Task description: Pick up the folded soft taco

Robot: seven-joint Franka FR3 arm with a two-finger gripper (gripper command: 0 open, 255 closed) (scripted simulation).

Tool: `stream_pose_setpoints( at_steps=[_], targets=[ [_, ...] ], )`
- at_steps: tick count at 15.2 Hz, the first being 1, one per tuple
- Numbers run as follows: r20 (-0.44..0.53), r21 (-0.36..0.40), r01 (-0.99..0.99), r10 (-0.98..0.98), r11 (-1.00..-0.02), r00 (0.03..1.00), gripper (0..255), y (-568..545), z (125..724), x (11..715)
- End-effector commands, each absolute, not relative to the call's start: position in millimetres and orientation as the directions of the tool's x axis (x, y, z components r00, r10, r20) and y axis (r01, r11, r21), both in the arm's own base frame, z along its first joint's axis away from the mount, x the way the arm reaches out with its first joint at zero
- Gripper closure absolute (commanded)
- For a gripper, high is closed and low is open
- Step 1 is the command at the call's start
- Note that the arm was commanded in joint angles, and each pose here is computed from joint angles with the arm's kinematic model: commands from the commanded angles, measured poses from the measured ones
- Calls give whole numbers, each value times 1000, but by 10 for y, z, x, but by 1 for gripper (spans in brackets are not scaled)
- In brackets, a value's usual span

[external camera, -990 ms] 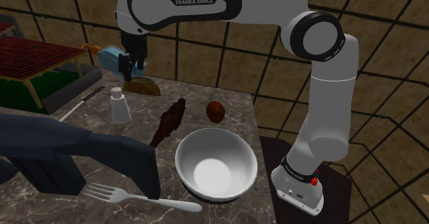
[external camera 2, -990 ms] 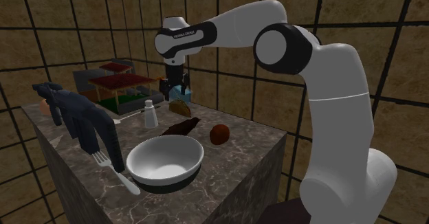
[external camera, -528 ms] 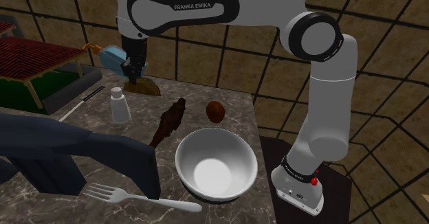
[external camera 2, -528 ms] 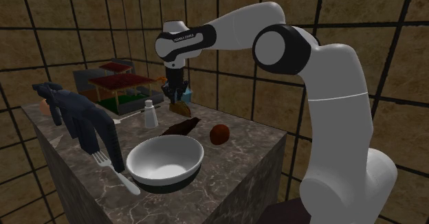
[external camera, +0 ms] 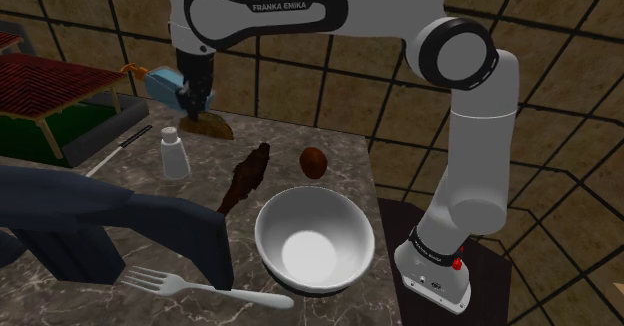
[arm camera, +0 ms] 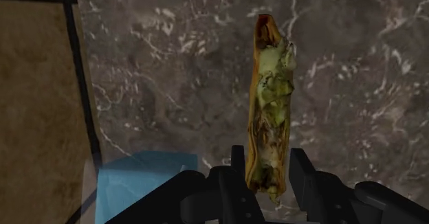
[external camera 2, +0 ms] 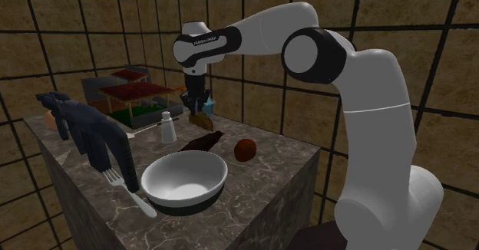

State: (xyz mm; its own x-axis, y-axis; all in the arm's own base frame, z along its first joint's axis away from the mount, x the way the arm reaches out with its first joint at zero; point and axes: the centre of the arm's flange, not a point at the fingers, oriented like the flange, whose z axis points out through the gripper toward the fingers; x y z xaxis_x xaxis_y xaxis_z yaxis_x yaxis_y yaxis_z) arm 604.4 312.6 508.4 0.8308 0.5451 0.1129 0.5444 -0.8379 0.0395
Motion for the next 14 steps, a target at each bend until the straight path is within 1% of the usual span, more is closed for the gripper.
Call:
stream_pose_setpoints(
  at_steps=[1,12,14],
  targets=[
    [111,39,544,545,-838,831,255,3128,5178,6045],
    [111,39,544,545,-838,831,255,3128,5759,6045],
    [111,39,544,545,-838,831,255,3128,5767,6045]
  ],
)
